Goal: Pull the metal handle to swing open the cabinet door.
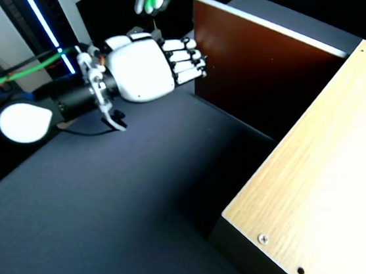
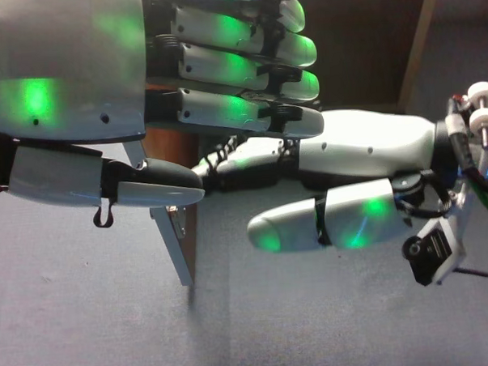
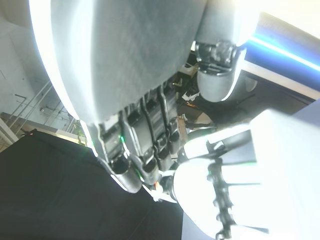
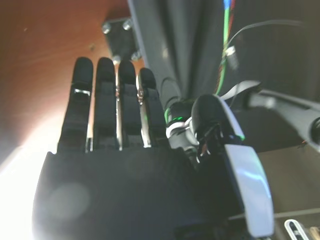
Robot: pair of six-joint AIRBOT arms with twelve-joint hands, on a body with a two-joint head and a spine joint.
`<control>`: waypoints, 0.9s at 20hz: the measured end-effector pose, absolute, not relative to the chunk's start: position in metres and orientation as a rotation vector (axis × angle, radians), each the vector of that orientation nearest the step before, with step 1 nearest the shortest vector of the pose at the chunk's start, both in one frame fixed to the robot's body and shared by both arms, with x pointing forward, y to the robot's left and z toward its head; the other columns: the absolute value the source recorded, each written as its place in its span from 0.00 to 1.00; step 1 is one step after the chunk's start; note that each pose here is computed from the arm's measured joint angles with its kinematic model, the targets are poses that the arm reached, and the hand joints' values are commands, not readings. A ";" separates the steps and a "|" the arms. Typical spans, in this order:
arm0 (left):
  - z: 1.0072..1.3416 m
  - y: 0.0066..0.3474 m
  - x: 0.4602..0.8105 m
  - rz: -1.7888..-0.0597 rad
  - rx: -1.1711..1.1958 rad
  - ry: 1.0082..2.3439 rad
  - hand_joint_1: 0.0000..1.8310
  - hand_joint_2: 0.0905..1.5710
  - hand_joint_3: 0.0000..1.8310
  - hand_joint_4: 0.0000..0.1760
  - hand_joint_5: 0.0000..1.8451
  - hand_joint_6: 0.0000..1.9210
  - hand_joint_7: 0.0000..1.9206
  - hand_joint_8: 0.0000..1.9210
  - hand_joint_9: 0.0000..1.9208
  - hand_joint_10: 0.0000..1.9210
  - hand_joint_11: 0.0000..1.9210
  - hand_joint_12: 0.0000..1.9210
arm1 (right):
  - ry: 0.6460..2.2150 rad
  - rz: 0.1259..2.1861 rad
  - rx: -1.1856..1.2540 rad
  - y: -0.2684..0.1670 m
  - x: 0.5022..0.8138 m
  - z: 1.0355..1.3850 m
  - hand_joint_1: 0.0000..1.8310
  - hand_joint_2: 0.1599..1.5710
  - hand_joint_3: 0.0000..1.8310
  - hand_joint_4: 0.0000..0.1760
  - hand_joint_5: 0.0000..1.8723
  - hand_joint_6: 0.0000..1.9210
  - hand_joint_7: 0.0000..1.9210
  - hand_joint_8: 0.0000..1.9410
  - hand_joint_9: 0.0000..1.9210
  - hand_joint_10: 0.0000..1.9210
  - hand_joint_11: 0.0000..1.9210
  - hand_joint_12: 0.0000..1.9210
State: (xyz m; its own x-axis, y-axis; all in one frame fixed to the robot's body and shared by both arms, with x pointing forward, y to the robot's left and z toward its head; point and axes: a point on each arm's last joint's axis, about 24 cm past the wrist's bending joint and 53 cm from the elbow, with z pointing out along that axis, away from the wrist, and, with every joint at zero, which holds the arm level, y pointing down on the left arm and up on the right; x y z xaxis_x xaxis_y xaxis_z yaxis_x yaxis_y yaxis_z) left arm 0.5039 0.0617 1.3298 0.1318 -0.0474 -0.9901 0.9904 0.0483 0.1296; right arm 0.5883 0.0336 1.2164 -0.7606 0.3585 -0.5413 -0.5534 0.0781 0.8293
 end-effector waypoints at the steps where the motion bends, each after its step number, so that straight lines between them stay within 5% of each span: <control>1: 1.330 0.062 0.504 -1.104 1.199 1.097 0.00 1.00 0.03 0.00 0.18 0.00 0.19 0.00 0.18 0.00 0.00 0.41 | 1.690 1.765 -0.174 0.033 0.592 1.220 0.00 1.00 0.00 0.00 0.15 0.00 0.15 0.00 0.14 0.00 0.00 0.40; 18: 1.330 0.062 0.504 -1.105 1.198 1.097 0.00 1.00 0.04 0.00 0.18 0.00 0.20 0.00 0.18 0.00 0.00 0.42 | 1.669 1.836 -0.122 0.059 0.595 1.229 0.00 1.00 0.01 0.00 0.14 0.00 0.15 0.00 0.14 0.00 0.00 0.39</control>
